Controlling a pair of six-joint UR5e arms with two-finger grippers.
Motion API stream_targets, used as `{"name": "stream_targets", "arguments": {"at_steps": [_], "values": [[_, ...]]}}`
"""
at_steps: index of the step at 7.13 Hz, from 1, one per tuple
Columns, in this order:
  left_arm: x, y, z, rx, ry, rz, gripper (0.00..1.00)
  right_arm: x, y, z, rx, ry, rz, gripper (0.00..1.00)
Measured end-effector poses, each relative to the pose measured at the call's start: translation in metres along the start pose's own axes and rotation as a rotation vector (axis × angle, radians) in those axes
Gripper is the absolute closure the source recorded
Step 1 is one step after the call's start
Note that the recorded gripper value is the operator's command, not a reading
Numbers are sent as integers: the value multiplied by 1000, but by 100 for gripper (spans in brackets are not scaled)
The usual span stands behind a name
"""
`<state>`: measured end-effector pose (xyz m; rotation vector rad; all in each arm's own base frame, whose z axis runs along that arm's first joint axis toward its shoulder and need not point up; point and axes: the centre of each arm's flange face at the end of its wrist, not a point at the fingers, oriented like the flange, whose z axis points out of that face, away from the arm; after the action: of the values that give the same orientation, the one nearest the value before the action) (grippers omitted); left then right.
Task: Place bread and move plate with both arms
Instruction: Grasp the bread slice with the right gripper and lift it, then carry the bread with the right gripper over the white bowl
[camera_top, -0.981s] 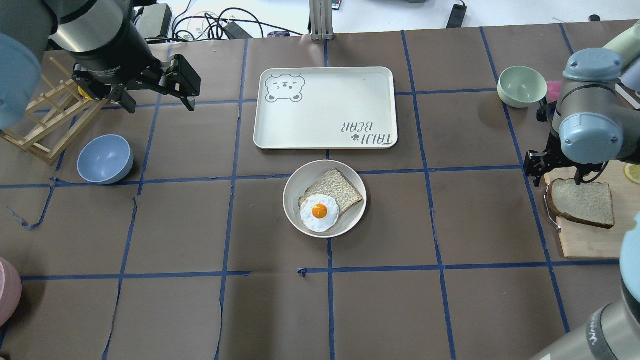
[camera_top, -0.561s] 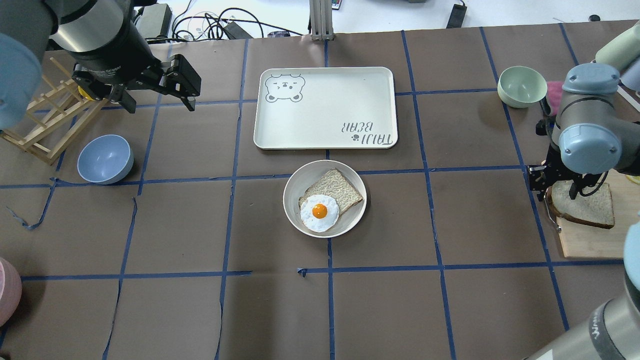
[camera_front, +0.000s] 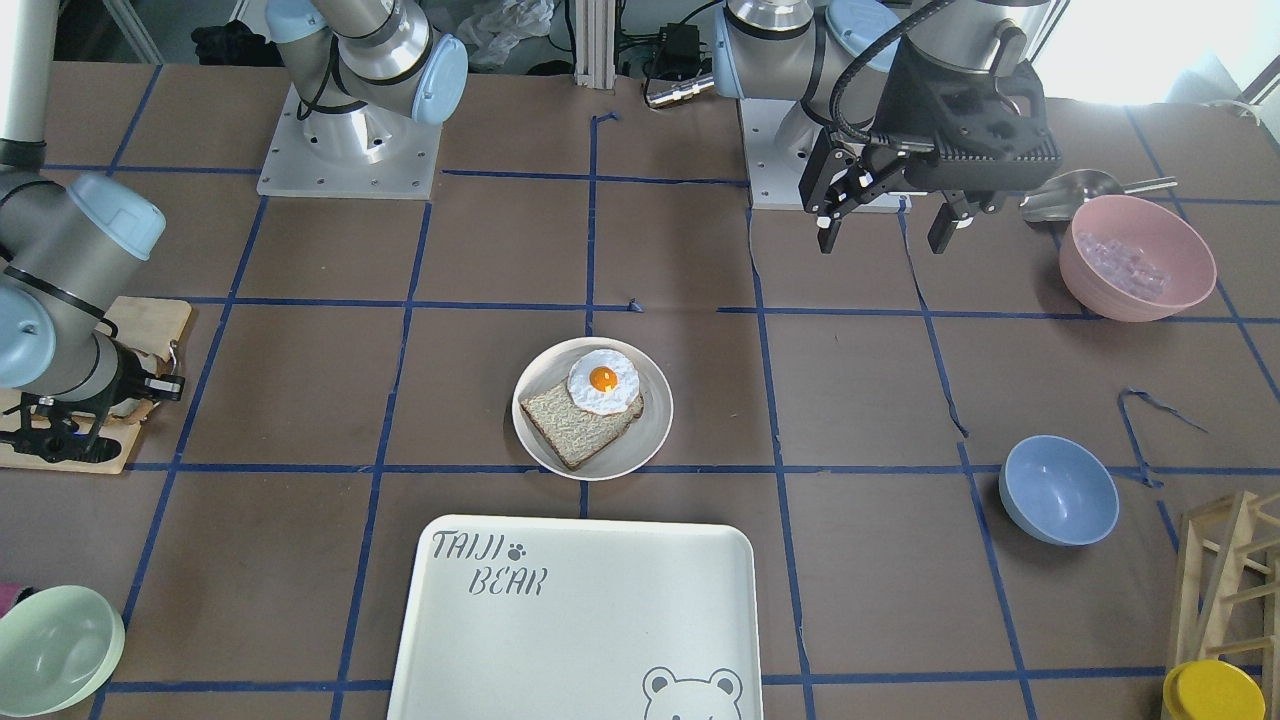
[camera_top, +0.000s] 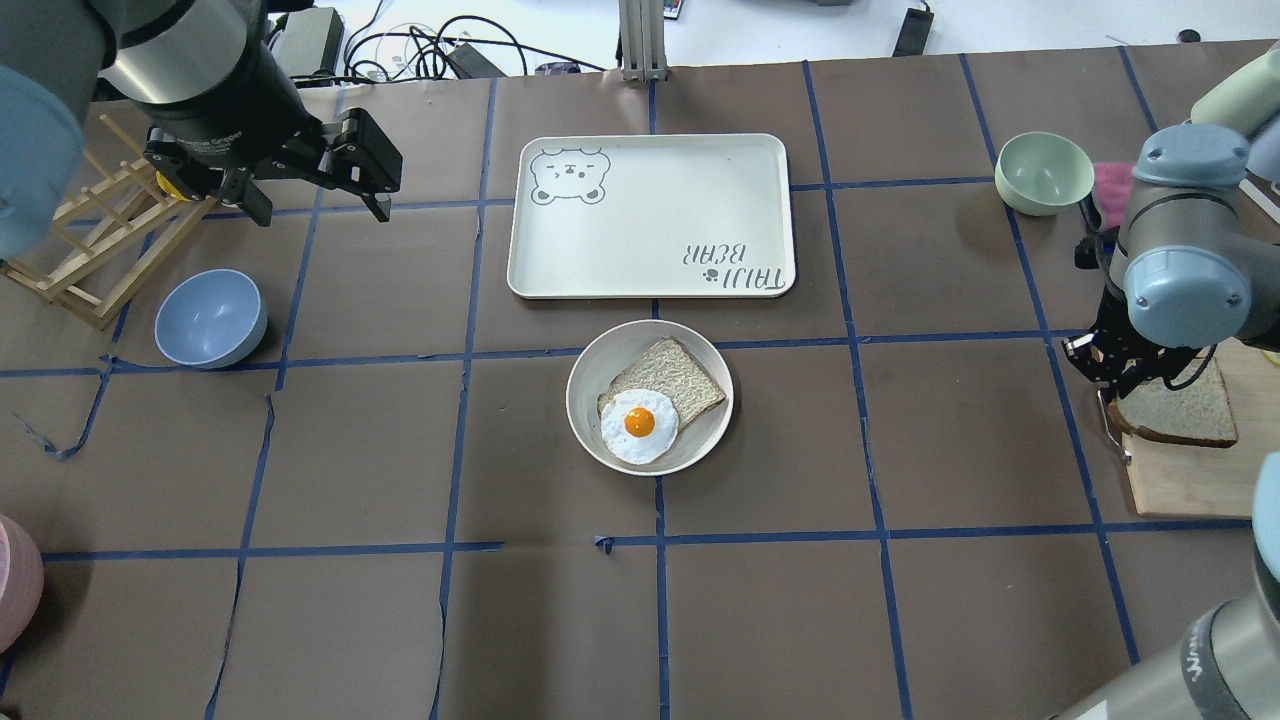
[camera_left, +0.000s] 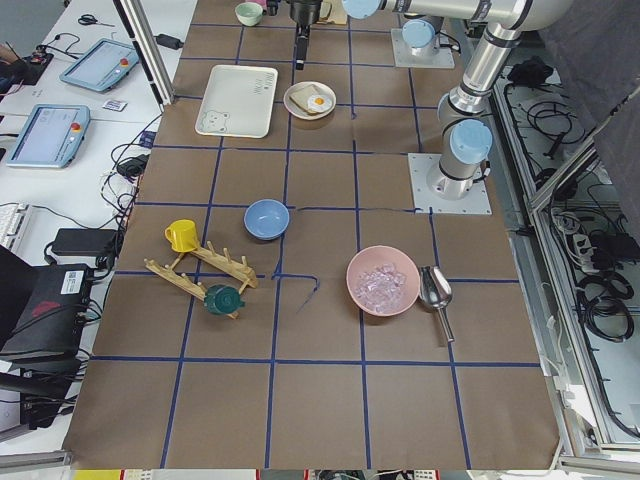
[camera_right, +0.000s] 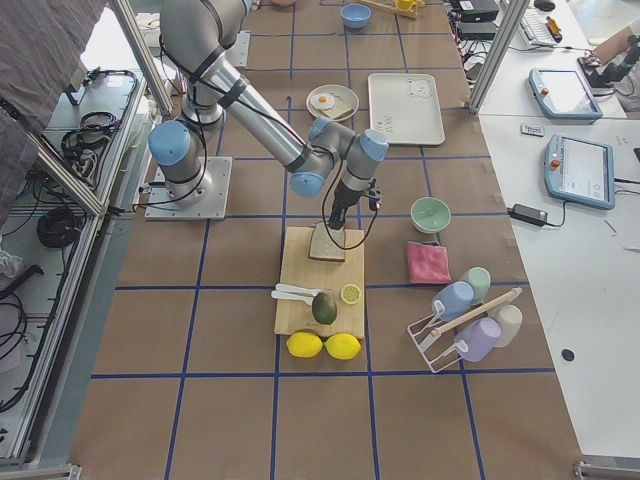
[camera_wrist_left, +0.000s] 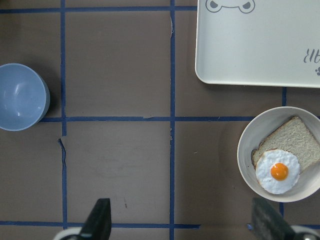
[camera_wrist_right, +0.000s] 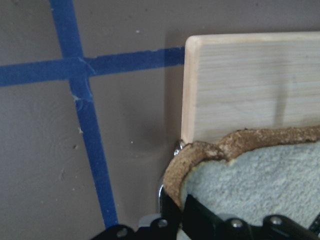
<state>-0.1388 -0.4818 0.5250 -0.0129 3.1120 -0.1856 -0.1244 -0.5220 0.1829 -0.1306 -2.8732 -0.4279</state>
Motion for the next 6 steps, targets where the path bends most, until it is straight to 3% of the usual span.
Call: {"name": "stream_targets", "arguments": {"at_steps": [3, 6], "values": [[0, 0, 0, 0, 0, 0, 0, 4, 0, -26, 52, 2, 6, 100], [0, 0, 0, 0, 0, 0, 0, -32, 22, -100, 159, -3, 20, 100]]}}
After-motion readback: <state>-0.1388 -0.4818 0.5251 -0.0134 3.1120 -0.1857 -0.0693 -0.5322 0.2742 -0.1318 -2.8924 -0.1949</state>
